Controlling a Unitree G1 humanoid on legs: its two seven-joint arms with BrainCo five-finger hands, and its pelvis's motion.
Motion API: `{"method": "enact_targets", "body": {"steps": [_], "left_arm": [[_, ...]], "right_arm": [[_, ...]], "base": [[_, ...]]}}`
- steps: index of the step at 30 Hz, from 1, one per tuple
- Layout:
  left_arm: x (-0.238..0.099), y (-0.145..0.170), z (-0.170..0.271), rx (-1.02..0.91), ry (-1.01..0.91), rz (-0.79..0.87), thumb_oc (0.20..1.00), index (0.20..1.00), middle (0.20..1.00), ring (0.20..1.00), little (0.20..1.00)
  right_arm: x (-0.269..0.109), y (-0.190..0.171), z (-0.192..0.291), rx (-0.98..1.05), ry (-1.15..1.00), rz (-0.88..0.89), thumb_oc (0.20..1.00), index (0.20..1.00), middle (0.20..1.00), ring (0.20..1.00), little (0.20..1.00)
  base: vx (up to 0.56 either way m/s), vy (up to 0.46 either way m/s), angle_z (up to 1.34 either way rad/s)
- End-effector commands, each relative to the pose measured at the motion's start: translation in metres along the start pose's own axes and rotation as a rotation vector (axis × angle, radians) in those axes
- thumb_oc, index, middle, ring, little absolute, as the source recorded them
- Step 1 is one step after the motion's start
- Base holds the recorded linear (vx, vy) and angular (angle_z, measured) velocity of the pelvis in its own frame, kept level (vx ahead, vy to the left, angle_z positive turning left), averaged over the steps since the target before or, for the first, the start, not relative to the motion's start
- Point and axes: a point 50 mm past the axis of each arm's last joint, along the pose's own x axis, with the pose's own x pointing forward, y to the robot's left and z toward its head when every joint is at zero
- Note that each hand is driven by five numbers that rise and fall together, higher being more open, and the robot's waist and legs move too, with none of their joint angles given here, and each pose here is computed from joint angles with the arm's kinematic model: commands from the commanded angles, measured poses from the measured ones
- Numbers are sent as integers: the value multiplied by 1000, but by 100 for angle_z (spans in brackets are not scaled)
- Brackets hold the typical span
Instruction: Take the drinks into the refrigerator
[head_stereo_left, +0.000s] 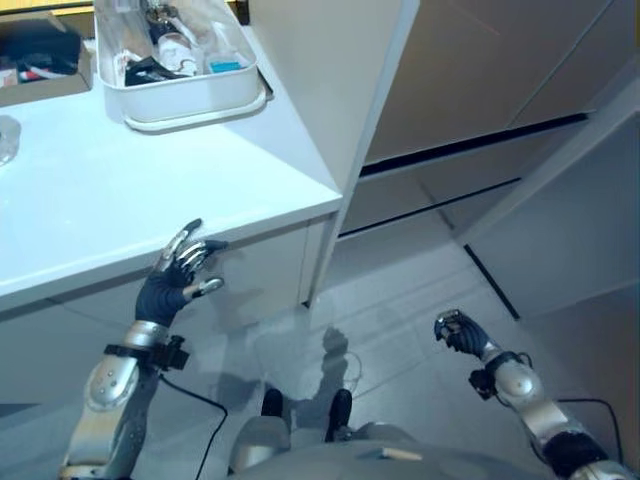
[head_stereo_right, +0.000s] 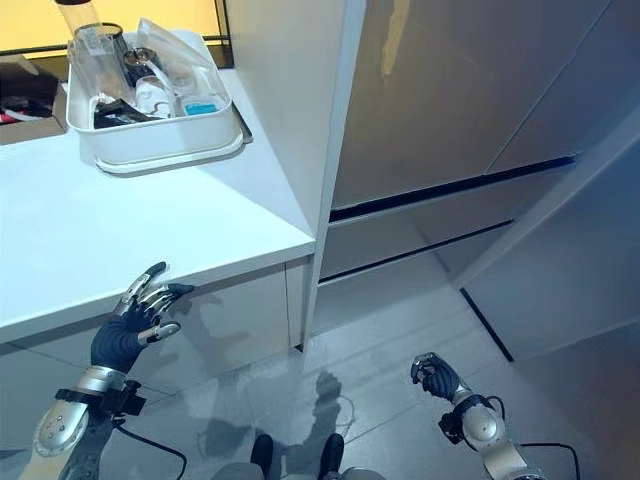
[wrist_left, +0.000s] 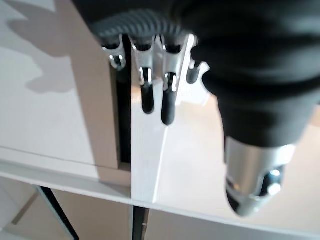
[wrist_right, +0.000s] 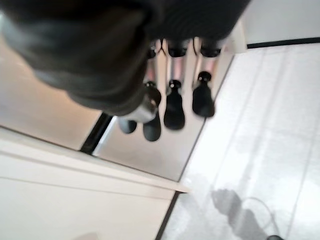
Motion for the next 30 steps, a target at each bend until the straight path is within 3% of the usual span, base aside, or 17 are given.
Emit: {"method": "enact_targets", "body": {"steps": [1, 9, 19, 30], "left_arm": [[2, 2, 10, 54, -83, 14, 1000, 1000, 1000, 1000, 1000], [1, 2, -3, 72, -40, 24, 1000, 1000, 1000, 1000, 1000], [3, -1, -12, 112, -16, 7, 1000, 1000, 1000, 1000, 1000], [9, -23, 6, 58, 44, -495, 1000, 1000, 1000, 1000, 1000]], "right_arm": [[4, -13, 17, 38, -107, -33, 1000, 1000, 1000, 1000, 1000], [-4, 13, -2, 228, -52, -10, 1000, 1000, 1000, 1000, 1000], [-6, 30, -12, 312, -2, 8, 1000, 1000, 1000, 1000, 1000], [-6, 31, -11, 271, -20, 59, 1000, 1000, 1000, 1000, 1000]], "base": [[14, 9, -7], [12, 17, -8], [4, 11, -2], [0, 12, -4]]}}
